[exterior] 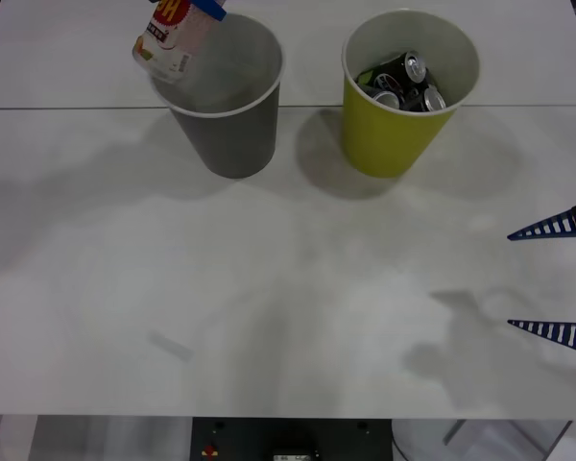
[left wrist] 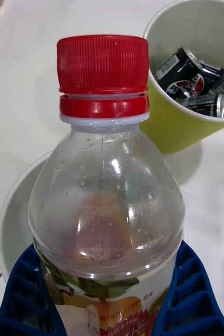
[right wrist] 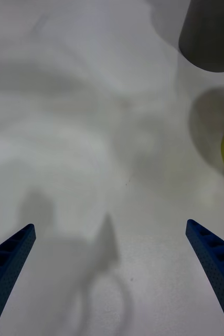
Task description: Put the can into the green bin and the plastic bottle into the gray bin
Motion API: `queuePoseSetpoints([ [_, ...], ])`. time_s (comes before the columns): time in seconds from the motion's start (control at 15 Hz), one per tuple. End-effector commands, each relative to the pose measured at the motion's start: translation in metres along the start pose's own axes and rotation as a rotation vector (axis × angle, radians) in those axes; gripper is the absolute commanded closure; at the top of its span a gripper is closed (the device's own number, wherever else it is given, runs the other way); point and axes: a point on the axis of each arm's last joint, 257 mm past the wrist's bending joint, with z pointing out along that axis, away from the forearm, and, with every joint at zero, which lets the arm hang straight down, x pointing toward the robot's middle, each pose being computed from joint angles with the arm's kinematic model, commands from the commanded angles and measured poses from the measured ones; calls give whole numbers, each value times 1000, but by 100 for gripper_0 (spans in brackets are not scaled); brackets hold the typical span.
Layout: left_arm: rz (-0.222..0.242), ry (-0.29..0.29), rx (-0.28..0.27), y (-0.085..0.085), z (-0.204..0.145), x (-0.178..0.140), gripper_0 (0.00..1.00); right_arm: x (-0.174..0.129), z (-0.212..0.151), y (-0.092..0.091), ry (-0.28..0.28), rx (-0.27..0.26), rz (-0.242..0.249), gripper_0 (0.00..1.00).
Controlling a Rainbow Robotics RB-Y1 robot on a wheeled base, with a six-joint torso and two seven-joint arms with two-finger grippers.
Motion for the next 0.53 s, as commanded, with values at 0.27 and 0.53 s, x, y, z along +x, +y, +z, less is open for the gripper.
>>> queuePoseSetpoints([
  [0.27, -12, -1, -14, -2, 32, -19, 99, 0, 0, 0, 0, 0, 0, 0],
  [0.53, -3, -1, -9, -7, 36, -22, 0, 0, 0, 0, 0, 0, 0, 0],
])
